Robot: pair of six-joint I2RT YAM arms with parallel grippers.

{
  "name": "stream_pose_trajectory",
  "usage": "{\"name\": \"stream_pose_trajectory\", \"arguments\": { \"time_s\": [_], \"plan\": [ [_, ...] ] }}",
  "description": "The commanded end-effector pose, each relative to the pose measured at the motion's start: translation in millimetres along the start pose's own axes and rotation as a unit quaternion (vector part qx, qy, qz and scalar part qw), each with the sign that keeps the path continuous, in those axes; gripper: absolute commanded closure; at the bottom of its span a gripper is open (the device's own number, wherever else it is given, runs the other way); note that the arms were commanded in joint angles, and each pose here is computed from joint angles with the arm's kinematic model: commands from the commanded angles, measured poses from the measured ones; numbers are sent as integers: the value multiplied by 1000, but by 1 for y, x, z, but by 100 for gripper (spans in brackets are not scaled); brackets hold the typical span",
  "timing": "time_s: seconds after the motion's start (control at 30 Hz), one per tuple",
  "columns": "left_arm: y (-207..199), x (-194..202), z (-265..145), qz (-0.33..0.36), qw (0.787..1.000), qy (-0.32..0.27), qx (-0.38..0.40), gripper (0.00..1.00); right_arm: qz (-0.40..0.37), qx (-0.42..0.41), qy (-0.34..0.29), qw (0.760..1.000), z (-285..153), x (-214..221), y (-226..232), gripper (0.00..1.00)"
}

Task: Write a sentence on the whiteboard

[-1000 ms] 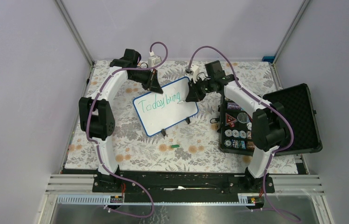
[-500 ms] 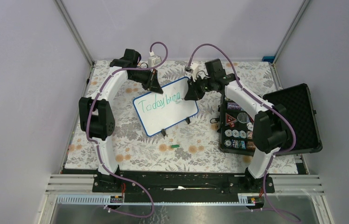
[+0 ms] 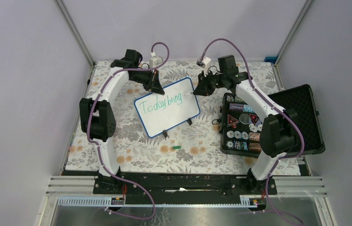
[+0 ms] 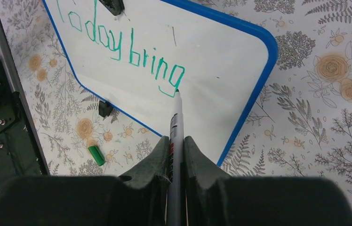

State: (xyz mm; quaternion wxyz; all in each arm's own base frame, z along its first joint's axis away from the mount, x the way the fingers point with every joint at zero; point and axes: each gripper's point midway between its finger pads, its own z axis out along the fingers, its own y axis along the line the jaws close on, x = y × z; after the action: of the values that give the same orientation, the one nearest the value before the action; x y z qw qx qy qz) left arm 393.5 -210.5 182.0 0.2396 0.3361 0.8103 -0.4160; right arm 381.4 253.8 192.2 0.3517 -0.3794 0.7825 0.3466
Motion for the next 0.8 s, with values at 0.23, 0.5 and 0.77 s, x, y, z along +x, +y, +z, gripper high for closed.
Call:
{"name": "stream_pose_trajectory", "arguments": {
  "time_s": [0.23,0.5,0.77],
  "plan": [
    [12,29,11,17,998,57,-35,100,17,9,-32,999,-15,-9,-12,100],
    [12,30,10,18,998,57,-36,100,29,12,-41,999,-9,-9,-20,100],
    [12,31,10,18,997,58,-37,100,30,11,-43,999,-6,-12,-22,100]
  ]
}}
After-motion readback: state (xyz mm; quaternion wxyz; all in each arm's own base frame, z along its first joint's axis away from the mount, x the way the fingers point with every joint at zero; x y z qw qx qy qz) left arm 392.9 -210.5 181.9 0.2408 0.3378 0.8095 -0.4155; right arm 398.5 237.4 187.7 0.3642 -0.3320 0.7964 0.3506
